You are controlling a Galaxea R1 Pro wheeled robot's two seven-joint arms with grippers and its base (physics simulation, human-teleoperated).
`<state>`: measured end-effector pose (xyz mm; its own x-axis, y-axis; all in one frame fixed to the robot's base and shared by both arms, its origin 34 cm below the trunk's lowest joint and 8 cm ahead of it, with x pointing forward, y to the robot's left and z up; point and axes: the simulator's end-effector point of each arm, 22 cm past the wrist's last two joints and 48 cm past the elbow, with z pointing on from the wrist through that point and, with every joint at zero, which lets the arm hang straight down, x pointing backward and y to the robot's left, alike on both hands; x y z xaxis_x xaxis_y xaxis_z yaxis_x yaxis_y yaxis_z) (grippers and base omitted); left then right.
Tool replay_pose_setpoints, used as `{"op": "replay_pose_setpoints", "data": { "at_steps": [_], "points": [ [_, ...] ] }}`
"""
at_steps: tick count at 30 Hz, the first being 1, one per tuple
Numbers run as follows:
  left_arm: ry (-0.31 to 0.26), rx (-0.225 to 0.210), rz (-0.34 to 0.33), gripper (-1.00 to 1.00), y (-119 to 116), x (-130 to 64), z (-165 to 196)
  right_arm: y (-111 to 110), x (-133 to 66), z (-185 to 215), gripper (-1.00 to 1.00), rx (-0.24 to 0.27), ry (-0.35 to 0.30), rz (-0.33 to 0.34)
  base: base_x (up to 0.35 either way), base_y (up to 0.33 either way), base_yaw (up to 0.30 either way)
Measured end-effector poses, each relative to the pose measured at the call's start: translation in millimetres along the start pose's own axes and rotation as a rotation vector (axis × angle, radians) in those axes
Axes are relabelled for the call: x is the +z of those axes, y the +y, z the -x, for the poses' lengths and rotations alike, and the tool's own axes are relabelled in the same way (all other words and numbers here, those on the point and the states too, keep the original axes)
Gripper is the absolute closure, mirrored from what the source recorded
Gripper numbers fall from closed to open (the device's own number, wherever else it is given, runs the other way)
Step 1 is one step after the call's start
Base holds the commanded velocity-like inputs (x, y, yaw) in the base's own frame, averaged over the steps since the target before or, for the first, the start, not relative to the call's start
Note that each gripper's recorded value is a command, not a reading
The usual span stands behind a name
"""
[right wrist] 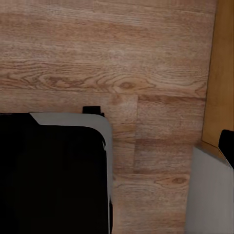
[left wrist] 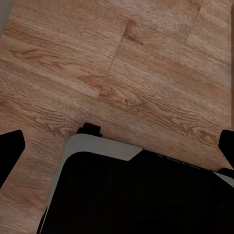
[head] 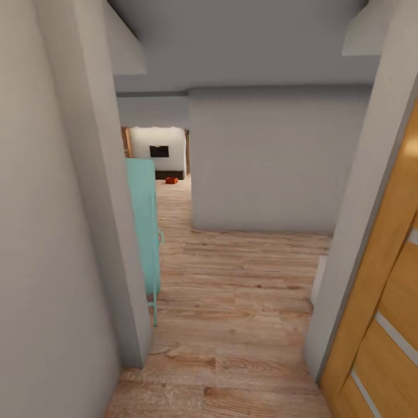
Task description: Move the two storage containers from the living room to the garage. In the garage, place one container on the floor and stack the other container on top of it (either order is fine).
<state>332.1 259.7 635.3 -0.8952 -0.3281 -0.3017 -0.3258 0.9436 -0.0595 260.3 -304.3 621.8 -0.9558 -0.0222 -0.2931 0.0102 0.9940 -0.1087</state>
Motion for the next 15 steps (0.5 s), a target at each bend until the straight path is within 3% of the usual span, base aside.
{"op": "replay_pose_setpoints", "data": {
  "at_steps": [15],
  "points": [
    [0.0, 0.0, 0.0, -1.0, 0.3, 0.0, 0.0, -0.1, 0.0, 0.1, -1.0, -0.001, 0.0, 0.0, 0.326, 0.0, 0.0]
  ]
}}
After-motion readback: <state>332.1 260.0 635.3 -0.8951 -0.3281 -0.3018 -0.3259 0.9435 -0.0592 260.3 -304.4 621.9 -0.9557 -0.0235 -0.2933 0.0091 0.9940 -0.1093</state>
